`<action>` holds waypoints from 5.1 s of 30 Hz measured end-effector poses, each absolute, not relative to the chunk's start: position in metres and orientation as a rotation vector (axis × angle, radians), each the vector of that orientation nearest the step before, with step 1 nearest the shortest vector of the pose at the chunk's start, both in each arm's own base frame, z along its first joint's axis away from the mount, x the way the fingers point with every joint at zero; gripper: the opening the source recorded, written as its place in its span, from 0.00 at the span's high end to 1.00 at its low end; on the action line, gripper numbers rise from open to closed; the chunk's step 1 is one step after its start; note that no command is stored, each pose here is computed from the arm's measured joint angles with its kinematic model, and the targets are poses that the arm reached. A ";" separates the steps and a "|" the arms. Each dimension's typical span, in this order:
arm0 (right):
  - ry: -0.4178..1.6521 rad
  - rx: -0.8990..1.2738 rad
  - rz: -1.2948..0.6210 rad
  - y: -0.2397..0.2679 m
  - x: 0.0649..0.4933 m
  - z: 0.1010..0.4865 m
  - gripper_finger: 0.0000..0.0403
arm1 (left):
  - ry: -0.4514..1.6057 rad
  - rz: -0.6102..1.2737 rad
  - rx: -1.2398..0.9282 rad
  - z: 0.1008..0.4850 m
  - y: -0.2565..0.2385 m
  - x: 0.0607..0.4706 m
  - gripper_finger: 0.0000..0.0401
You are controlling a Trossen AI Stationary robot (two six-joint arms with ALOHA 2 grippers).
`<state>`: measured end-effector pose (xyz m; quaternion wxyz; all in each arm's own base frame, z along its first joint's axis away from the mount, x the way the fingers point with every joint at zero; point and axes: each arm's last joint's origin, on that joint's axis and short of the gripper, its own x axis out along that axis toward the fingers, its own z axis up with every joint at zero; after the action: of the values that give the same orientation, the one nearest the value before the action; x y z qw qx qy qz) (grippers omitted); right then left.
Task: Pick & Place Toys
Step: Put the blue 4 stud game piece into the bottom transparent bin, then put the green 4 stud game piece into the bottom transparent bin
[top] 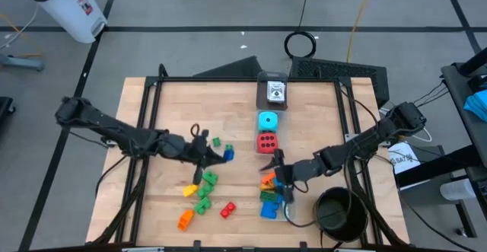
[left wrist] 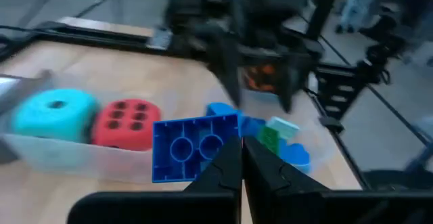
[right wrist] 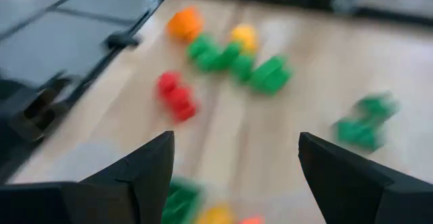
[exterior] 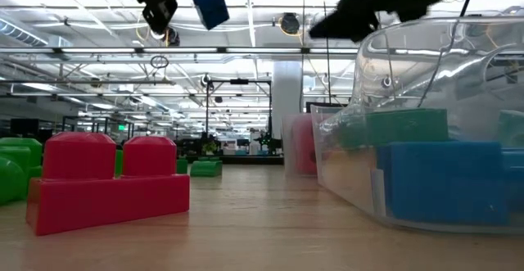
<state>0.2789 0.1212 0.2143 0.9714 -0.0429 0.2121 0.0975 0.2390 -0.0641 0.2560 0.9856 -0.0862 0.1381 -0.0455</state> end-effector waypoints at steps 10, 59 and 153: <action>0.129 -0.383 0.008 0.099 0.301 0.236 0.29 | 0.258 -0.185 -0.173 0.237 -0.095 0.255 1.00; 0.423 -0.212 0.268 0.124 0.315 0.248 0.84 | 0.284 -0.084 -0.201 0.231 -0.093 0.258 0.79; 0.537 0.076 0.512 0.138 0.257 0.210 0.47 | 0.960 0.174 0.037 0.148 -0.008 0.259 0.64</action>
<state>0.2572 0.1381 0.2098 0.9312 0.0372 0.2624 0.2502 0.2587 -0.0077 0.1484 0.8831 0.0178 0.4613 0.0837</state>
